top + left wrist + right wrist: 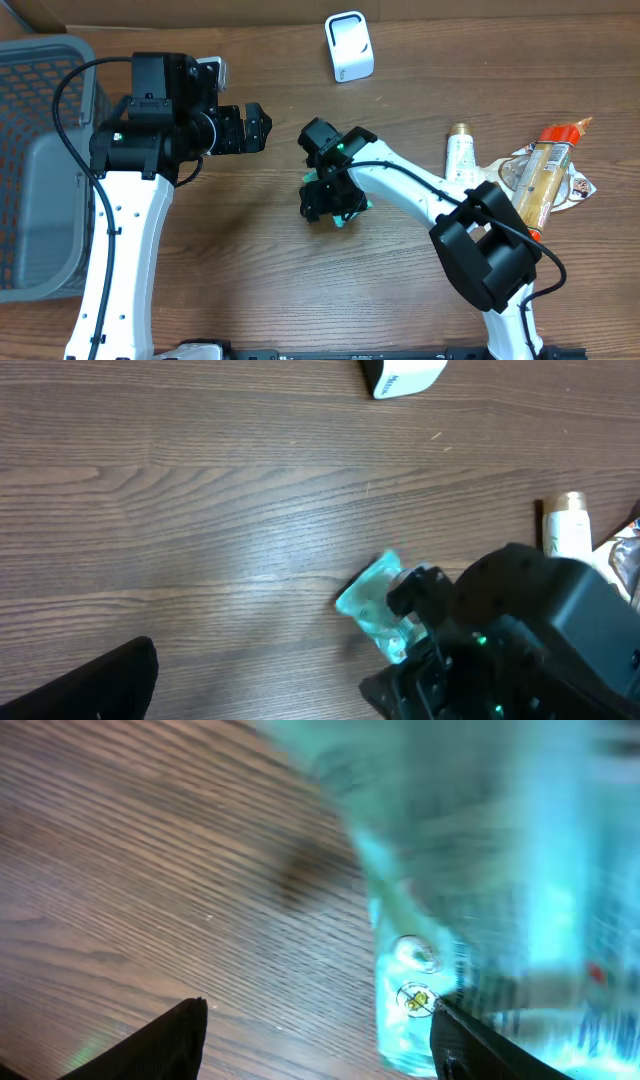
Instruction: Scan the item barcode
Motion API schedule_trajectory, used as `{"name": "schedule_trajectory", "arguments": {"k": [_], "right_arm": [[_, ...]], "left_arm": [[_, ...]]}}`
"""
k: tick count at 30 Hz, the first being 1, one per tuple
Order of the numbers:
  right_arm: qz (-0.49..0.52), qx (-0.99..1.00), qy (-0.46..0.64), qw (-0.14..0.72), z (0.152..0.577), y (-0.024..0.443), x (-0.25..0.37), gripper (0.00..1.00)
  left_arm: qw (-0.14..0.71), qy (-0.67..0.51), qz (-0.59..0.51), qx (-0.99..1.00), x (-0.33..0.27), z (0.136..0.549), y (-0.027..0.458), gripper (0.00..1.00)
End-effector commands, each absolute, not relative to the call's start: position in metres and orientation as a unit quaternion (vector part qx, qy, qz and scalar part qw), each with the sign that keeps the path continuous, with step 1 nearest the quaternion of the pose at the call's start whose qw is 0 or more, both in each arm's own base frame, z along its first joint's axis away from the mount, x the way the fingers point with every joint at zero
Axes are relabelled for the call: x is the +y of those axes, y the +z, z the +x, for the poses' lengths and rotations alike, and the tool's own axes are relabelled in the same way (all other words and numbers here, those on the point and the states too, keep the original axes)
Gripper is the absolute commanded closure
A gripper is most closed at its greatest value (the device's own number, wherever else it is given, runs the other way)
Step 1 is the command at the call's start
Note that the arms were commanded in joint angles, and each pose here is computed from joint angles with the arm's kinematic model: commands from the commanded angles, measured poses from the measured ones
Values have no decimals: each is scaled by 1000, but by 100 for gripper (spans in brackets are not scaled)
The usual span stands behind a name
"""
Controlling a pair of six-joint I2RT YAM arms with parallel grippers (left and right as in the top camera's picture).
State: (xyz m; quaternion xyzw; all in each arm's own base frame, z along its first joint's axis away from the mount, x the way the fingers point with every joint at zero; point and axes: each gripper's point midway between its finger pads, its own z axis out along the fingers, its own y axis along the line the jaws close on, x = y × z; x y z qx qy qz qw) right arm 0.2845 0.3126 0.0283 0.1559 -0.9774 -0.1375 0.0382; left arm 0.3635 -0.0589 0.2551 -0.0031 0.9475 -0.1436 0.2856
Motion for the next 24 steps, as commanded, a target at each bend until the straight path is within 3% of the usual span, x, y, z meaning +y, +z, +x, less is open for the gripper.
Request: {"name": "schedule_trajectory", "arguments": {"k": [1,12,24], "right_arm": [[158,-978,-139,5,299,51,298,28],[72,-980,-185,-34,339,103,244,23],[17,-948,-314,47,310,52,248,25]], "left_arm": [[287,-145,9,947,-63,364,256,0],[287,-145,9,947,-63,364,256,0],[287,-145,9,947,-63,364,256,0]]}}
